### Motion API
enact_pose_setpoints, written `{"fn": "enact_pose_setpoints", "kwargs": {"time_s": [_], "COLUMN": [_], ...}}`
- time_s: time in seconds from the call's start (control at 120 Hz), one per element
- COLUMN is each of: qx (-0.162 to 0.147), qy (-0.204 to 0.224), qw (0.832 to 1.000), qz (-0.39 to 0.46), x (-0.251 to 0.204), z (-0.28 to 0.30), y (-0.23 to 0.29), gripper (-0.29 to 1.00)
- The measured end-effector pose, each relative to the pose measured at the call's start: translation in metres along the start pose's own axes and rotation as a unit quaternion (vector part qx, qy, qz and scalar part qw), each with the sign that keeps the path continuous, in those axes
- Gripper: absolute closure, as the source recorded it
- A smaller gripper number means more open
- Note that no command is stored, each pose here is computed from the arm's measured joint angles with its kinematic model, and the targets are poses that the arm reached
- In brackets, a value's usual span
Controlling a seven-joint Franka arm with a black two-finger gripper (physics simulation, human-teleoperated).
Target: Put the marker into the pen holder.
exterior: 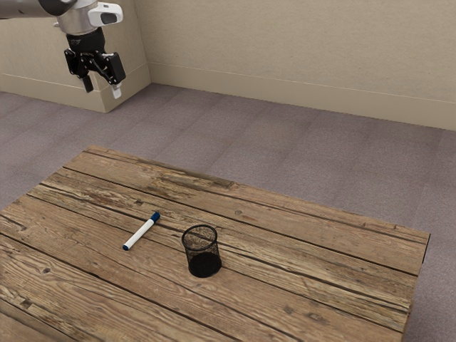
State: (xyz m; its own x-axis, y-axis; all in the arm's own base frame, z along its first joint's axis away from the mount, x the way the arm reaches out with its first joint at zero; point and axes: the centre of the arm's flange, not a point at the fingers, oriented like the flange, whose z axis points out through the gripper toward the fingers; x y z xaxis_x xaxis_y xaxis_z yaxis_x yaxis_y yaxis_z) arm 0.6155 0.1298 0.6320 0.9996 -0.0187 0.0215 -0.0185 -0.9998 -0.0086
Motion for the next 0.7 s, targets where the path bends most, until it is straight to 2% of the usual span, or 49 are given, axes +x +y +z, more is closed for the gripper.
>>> {"fn": "enact_pose_setpoints", "kwargs": {"time_s": [0.267,0.383,0.583,0.7], "qx": [0.001,-0.008,-0.032,-0.034], "qy": [0.004,-0.029,-0.143,-0.159], "qw": [1.000,1.000,0.989,0.987], "qz": [-0.001,0.007,-0.008,-0.008], "x": [-0.002,-0.001,-0.020,-0.045], "z": [-0.004,0.018,0.136,0.201], "y": [-0.001,0.009,-0.002,0.000], "gripper": [0.02,0.02,0.02,0.02]}}
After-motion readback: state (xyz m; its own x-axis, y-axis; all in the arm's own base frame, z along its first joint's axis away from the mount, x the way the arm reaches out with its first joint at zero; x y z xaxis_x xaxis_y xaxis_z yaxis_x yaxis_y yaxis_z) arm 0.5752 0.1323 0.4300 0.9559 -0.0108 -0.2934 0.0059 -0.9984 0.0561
